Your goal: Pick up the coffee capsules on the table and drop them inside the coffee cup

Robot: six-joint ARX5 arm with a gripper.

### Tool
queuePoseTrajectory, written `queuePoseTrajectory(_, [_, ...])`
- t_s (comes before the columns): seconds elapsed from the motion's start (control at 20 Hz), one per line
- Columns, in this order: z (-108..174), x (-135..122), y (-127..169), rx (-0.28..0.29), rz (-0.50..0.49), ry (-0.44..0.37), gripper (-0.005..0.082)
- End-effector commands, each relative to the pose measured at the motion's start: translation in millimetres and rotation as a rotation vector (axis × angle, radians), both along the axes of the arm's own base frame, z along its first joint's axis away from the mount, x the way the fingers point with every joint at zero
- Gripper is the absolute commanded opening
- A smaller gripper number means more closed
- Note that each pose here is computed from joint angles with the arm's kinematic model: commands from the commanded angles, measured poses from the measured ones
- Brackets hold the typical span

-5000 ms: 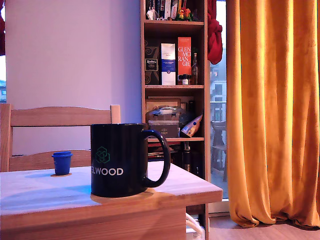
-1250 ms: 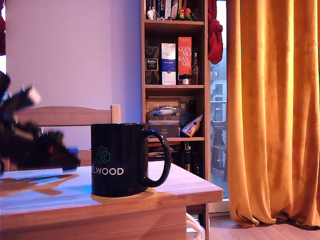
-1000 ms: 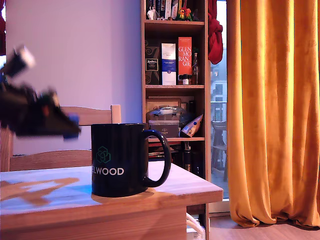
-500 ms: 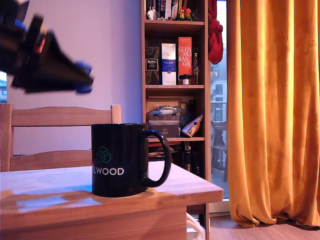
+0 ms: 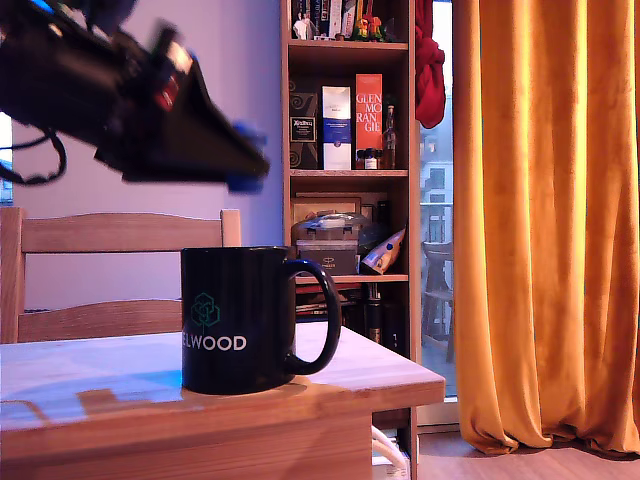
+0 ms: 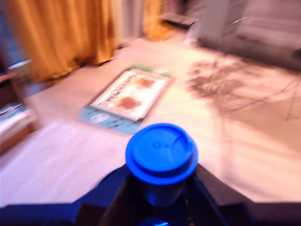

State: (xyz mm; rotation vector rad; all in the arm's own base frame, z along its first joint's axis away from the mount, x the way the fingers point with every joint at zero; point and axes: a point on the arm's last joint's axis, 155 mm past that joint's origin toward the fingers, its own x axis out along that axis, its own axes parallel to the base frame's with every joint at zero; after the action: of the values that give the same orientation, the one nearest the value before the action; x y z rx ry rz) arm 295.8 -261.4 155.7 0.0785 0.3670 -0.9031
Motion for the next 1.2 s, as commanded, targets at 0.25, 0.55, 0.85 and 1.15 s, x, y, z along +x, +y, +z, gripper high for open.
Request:
queuePoseTrajectory(0.25, [-10.2, 6.9, 2.7, 0.035, 0.031, -0.007, 0.0158])
queuePoseTrajectory(0.55, [-10.0, 2.7, -1.8, 0.031, 0.013, -0.004, 0.0158])
queuePoseTrajectory(0.85, [-16.7, -0.7, -1.0, 0.044, 0.008, 0.026, 0.0164])
queuePoseTrajectory(1.15, [-24.8, -10.7, -3.8, 0.049, -0.032, 0.074, 0.0536])
